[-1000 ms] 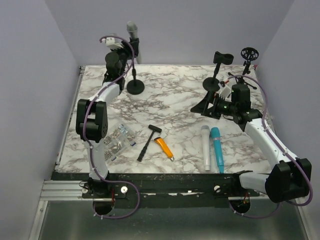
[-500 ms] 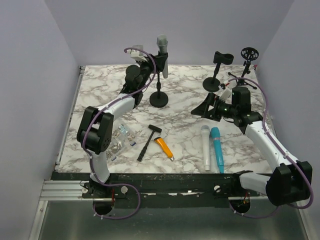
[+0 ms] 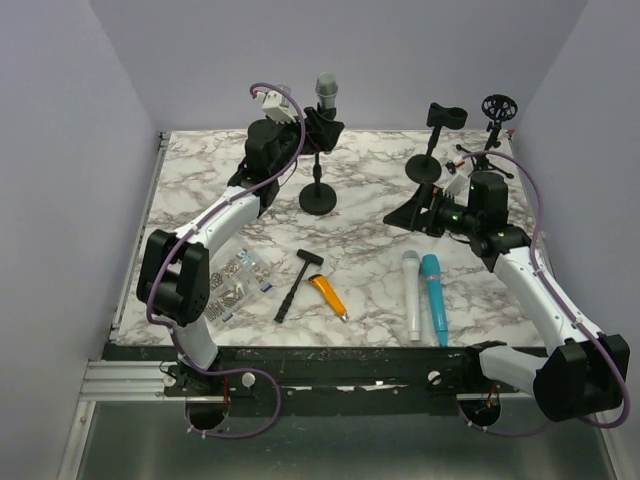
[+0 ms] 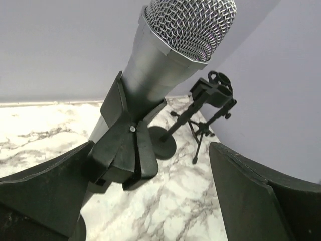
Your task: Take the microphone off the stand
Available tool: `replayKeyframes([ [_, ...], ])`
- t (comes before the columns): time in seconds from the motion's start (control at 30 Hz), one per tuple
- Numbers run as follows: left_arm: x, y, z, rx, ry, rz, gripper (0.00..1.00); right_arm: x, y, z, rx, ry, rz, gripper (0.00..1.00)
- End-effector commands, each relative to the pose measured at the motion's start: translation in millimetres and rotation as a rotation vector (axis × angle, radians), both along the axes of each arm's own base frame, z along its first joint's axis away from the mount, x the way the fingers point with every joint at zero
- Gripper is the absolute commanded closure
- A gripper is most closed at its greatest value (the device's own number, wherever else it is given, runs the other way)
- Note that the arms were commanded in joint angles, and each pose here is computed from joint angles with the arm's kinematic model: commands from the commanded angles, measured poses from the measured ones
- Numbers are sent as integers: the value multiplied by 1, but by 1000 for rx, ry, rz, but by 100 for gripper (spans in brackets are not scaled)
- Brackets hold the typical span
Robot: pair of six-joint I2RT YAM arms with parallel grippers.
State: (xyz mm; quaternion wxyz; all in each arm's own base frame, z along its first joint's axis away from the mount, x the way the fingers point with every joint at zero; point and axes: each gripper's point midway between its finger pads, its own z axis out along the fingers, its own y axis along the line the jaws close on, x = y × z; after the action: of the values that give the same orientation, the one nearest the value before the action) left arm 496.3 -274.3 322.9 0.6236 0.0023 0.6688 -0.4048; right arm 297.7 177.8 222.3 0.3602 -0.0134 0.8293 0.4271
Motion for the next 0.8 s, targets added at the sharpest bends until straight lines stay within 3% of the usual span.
replayKeyframes([
  [0.0,-35,-3,21,72,25,-94,1,11,-3,17,-12,-75,-18,0],
  [0.37,-91,31,24,156,109,-92,2,43,-8,39,-43,-116,-96,0],
  [0.77,-115,80,37,171,190,-11,2,63,30,67,-81,-136,-85,0],
])
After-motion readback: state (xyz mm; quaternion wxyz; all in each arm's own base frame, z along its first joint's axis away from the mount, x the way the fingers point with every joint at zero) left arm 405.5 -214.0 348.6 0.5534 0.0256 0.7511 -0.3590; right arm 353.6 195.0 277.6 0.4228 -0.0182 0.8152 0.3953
